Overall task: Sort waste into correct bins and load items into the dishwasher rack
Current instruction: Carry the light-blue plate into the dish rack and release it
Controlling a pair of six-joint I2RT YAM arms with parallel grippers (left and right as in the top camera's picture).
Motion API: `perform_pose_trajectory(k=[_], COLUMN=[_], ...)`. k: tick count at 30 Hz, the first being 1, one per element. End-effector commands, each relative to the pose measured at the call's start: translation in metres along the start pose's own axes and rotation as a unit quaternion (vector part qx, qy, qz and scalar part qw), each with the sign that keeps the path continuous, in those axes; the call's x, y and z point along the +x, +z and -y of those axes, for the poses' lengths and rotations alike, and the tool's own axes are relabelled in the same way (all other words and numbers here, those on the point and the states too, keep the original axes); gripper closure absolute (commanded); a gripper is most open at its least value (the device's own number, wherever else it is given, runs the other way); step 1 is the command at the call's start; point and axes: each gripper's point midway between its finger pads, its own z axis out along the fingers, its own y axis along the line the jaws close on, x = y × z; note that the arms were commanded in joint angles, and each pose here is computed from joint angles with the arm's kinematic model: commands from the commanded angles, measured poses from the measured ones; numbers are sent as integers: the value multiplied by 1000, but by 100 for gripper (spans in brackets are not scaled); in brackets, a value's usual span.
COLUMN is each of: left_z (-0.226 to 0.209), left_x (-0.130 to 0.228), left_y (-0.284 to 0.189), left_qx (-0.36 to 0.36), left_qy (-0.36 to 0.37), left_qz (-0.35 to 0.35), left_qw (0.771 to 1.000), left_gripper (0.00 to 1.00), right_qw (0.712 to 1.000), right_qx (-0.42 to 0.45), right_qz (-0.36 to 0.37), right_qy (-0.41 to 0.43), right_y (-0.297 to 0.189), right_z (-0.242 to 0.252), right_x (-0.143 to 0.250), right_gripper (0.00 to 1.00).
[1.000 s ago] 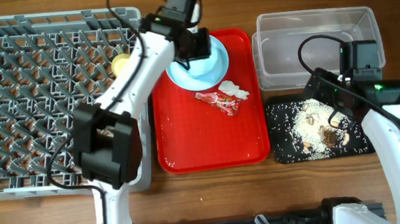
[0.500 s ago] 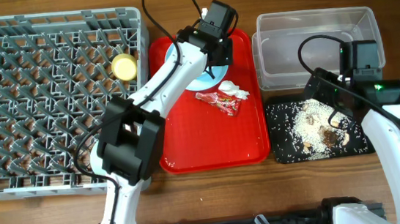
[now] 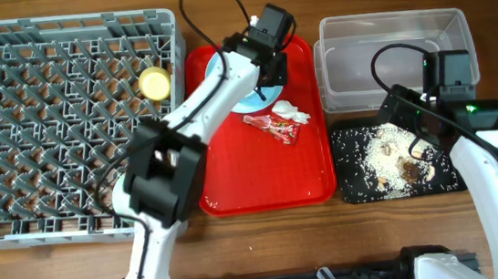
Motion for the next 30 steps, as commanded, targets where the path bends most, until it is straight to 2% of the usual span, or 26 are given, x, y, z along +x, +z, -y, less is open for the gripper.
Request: perform_pose_trajectory(k=[1, 3, 6, 7, 8, 10, 11, 14, 18, 24, 30], left_z=[6, -16, -83, -106, -134, -158, -174, -195, -199, -206, -213], left_x=[-39, -31, -10, -1, 12, 23, 27, 37, 57, 68, 81], left_y=[-131, -193, -261, -276, -295, -305, -311, -298, -258, -221, -181], left_qx=[123, 197, 280, 315, 377, 420, 462, 506, 527, 529, 532], left_qy=[0, -13, -62, -78, -91, -106, -125, -174, -205, -217, -261], left_qz=[56, 43, 28, 23, 25, 39, 66, 93, 87, 88, 48], left_qw=[991, 979, 958, 946, 921, 900, 876, 840, 820, 816, 804], left_gripper=[96, 96, 96, 96, 96, 96, 96, 96, 96, 96, 96], right_qw=[1000, 1000, 1000, 1000, 1000, 1000, 1000, 1000, 1000, 1000, 1000], right_qx=[-2, -2, -2, -2, -2, -2, -2, -2, -2, -2, -2], right_qz=[2, 2, 2, 2, 2, 2, 2, 2, 2, 2, 2], right_qy=[-5, -4, -5, -5, -4, -5, -5, -5, -5, -4, -4], right_y=[-1, -1, -1, -1, -1, -1, -1, -1, -1, -1, -1], right_z=[-2, -2, -2, -2, -2, -2, -2, -2, -2, -2, -2], right_x=[-3, -3, -3, -3, -3, -3, -3, -3, -3, -3, -3], right_gripper=[0, 0, 0, 0, 0, 0, 0, 0, 0, 0, 0])
